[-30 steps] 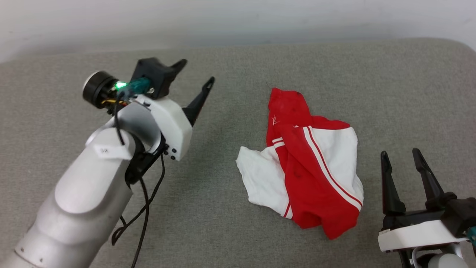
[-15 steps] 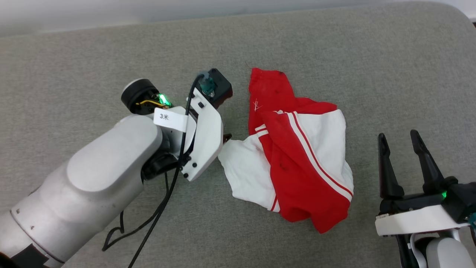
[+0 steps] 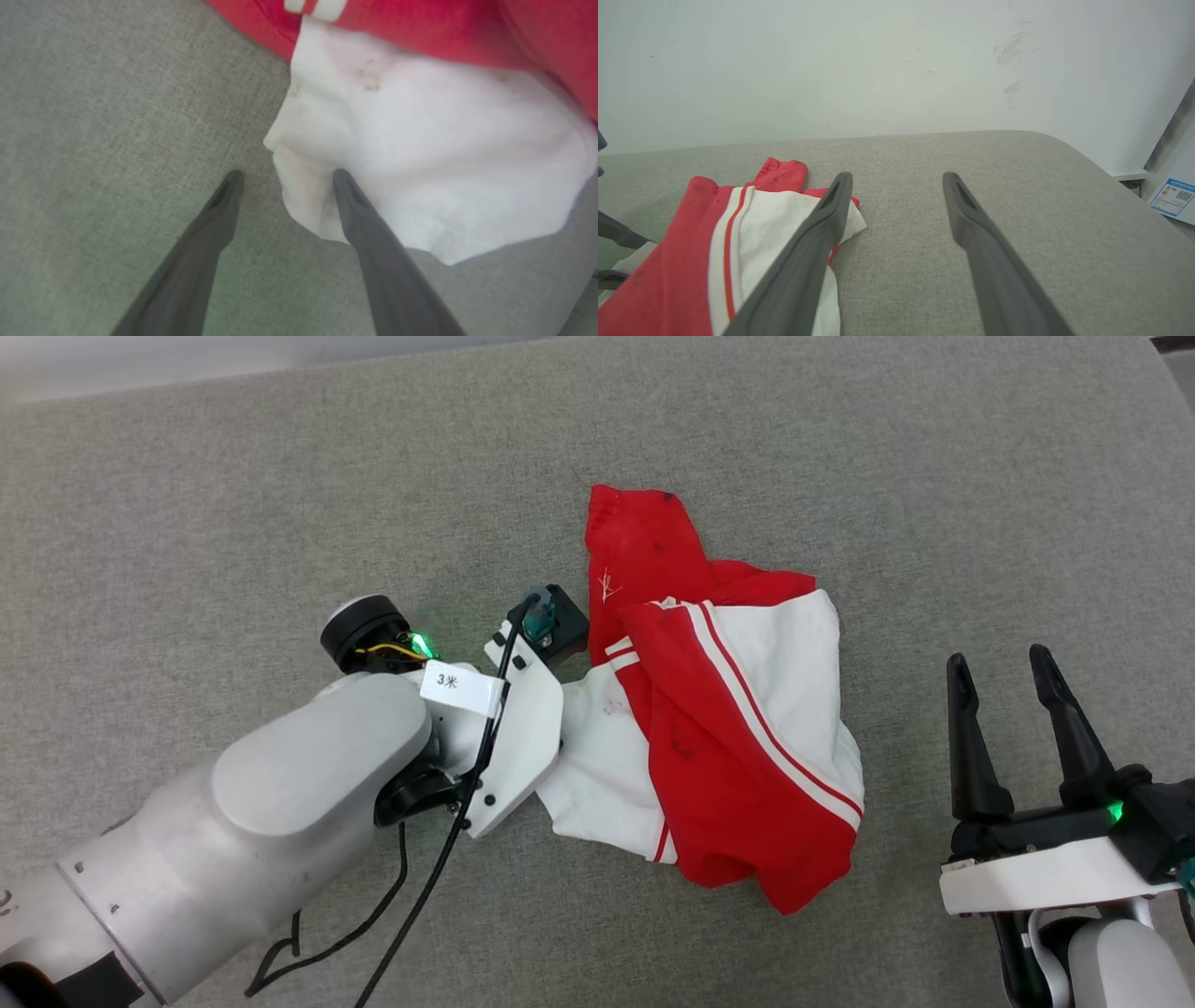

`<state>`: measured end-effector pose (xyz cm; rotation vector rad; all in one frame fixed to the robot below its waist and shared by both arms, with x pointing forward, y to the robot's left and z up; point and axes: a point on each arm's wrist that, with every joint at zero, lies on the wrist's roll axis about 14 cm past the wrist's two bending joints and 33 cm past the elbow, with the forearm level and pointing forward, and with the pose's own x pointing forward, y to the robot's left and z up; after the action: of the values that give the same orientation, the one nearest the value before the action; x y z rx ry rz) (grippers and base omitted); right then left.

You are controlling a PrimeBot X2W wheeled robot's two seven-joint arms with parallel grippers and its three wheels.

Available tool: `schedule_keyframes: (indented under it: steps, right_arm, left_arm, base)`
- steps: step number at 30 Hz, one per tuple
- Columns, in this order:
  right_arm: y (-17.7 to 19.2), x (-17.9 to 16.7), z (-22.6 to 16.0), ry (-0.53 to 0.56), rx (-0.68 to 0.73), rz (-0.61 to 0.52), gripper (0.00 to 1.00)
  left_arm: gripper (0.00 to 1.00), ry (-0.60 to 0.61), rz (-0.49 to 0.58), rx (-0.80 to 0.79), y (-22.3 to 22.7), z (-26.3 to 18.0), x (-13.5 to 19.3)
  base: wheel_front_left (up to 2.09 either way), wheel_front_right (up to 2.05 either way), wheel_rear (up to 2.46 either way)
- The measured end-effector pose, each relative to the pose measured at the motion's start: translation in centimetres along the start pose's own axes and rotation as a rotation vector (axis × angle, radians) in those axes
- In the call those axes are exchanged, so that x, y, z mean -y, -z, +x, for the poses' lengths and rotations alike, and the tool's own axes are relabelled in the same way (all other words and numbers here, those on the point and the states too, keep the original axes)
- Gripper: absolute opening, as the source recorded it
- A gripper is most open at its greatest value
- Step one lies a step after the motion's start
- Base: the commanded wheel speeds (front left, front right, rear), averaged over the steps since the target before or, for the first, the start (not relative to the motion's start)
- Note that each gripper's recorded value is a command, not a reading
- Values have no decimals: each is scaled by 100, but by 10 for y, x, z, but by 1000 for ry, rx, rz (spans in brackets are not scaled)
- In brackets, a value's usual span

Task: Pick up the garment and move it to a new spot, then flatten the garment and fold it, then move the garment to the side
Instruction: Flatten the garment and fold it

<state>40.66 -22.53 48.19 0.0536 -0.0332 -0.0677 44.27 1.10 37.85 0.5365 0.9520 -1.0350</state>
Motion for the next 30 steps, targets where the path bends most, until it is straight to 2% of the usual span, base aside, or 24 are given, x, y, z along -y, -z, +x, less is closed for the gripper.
schedule_keyframes:
  steps: [1, 2, 3, 10, 14, 17, 23, 30]
  right_arm:
    - [0, 0, 0, 1, 1, 0, 100]
    - [-1, 0, 0, 1, 2, 0, 100]
    - [-1, 0, 0, 0, 3, 0, 100]
    - [-6, -6, -2, -18, 16, -5, 100]
    - [-9, -10, -6, -31, 23, 1, 100]
    - [-10, -16, -11, -47, 21, 4, 100]
    - [-14, -32, -14, -94, 35, 15, 100]
    - [-18, -48, -14, -141, 47, 14, 100]
  left_arm:
    - [100, 9, -6, -2, 1, 1, 3]
    - [40, 11, -10, 7, 1, 0, 4]
    - [0, 9, -12, 18, 1, 0, 4]
    - [0, -41, -29, 169, -13, -12, -3]
    - [0, -106, -68, 322, -31, -40, -20]
    - [0, -172, -121, 402, -29, -63, -33]
    - [0, -327, -294, 505, 9, -111, -58]
    - [0, -507, -520, 460, 100, -140, -67]
  base:
    - [0, 0, 0]
    - [0, 0, 0]
    - [0, 0, 0]
    - [0, 0, 0]
    - [0, 0, 0]
    - [0, 0, 0]
    - [0, 0, 0]
    - [0, 0, 0]
